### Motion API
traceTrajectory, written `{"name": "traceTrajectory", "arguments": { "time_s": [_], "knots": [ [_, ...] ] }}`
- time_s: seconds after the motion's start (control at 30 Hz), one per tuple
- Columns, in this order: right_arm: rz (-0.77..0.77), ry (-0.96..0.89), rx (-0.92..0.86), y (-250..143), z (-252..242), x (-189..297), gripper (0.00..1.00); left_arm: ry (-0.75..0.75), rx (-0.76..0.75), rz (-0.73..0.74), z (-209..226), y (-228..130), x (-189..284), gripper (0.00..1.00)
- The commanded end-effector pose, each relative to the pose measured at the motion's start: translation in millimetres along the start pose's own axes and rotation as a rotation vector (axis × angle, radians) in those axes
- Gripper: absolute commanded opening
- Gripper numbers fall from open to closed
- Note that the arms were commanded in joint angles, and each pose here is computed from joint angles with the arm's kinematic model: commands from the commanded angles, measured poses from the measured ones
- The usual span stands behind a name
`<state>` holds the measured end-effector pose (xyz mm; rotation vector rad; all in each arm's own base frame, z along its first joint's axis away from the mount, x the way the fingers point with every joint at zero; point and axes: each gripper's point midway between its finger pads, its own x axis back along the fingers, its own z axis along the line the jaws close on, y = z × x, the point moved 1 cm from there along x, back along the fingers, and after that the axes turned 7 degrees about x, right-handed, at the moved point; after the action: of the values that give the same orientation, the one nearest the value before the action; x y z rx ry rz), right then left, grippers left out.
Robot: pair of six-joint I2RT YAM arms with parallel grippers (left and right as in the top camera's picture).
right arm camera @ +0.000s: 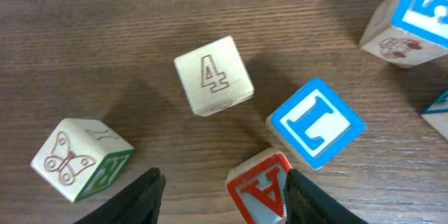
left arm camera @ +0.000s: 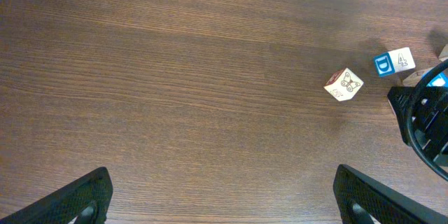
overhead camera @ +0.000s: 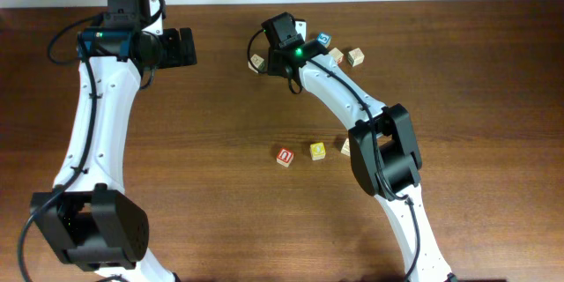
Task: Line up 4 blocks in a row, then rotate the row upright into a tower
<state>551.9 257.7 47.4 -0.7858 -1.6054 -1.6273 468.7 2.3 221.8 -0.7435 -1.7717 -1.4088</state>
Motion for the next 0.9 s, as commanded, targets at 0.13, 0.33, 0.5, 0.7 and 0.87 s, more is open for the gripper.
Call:
{"name": "traceTrajectory", "arguments": {
  "time_s": [0.13,0.33,0.5,0.7,0.87],
  "knots": [
    [0.035,-0.026,0.28,-3,-18,-9,0.63,-0.002,-0.002,-0.021,-1,7,4,0.99],
    [0.059,0.041,0.478,11,-36,-1,0.64,-0.002,-0.002,-0.021,-1,7,4,0.99],
    [0.131,0.166,0.382,-4,-46,-9,0.57,-0.002,-0.002,-0.021,-1,7,4,0.99],
    [0.234,0.158,0.176,-39,-50,-22,0.56,-0.002,-0.002,-0.021,-1,7,4,0.99],
    [0.256,0.153,0.125,-42,-50,-18,0.45,-0.002,-0.002,-0.021,-1,7,4,0.99]
  ]
}}
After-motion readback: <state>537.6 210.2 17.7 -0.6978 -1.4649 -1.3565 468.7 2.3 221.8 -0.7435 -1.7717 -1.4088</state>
